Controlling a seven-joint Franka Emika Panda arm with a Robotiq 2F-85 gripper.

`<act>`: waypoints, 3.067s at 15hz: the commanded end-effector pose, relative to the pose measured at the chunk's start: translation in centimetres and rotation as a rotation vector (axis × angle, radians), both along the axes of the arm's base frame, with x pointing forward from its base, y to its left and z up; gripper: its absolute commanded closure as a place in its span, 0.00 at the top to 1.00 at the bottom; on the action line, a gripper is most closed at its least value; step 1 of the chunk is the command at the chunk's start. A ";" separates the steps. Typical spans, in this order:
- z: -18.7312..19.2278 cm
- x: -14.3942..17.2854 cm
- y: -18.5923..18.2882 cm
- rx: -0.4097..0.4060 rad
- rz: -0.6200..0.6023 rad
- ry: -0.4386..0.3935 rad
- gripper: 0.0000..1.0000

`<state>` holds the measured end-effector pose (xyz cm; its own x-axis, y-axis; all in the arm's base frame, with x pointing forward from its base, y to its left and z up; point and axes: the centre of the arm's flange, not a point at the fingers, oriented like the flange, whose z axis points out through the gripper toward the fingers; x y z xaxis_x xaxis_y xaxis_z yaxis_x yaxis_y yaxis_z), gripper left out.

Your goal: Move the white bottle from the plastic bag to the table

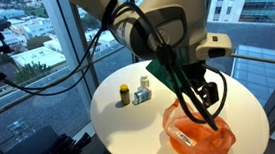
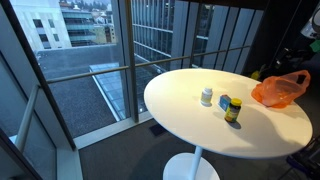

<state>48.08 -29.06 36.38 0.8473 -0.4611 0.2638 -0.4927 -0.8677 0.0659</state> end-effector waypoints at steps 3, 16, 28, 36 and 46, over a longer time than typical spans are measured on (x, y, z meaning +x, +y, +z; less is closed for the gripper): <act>-2.5 0.7 -1.5 0.040 -0.011 0.037 1.00; -7.2 0.6 -3.0 0.074 -0.040 0.119 1.00; -8.8 1.1 -3.1 0.072 -0.159 0.073 1.00; -9.0 1.2 -2.3 0.129 -0.329 0.069 1.00; -11.6 0.2 -1.9 0.161 -0.482 0.085 1.00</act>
<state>48.53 -31.30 25.23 0.5789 -0.8081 0.1093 -0.8139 -0.5807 0.0172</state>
